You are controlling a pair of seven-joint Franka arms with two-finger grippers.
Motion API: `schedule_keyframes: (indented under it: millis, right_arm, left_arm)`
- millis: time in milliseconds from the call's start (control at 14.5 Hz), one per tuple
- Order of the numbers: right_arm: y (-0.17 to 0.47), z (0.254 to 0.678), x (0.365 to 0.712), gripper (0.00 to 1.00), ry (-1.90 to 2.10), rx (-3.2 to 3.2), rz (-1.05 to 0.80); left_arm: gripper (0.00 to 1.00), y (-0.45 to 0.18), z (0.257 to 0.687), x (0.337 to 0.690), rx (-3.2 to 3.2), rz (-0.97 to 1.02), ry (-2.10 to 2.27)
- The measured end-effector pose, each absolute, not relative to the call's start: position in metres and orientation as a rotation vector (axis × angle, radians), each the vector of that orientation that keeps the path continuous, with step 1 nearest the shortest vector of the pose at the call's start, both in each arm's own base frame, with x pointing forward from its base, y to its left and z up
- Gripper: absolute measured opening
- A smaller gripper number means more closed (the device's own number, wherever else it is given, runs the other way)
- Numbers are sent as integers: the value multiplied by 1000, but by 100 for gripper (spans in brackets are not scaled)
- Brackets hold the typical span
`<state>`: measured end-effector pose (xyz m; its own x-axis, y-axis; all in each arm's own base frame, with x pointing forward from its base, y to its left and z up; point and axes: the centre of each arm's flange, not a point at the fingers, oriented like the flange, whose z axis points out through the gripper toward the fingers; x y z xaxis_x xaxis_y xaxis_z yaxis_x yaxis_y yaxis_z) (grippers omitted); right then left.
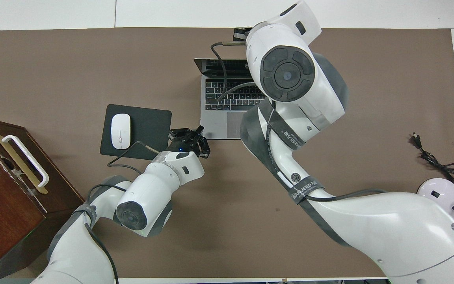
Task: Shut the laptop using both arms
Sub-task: 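Hook the right gripper behind the top edge of the laptop lid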
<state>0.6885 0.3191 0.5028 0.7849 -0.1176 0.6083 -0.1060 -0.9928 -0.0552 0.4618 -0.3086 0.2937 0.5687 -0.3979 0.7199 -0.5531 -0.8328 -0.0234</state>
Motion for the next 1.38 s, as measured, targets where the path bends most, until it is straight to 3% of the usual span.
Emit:
schedule_keyframes:
  millis: [826,1377]
  right_arm:
    - [326,485,698,1,28,-2990,-994]
    - [324,475,693,1,126,-2977,-697]
  left_arm:
    - [1,-320,273,469,2614,1091,-791]
    - [1,-320,264,468,2624,1078,-820]
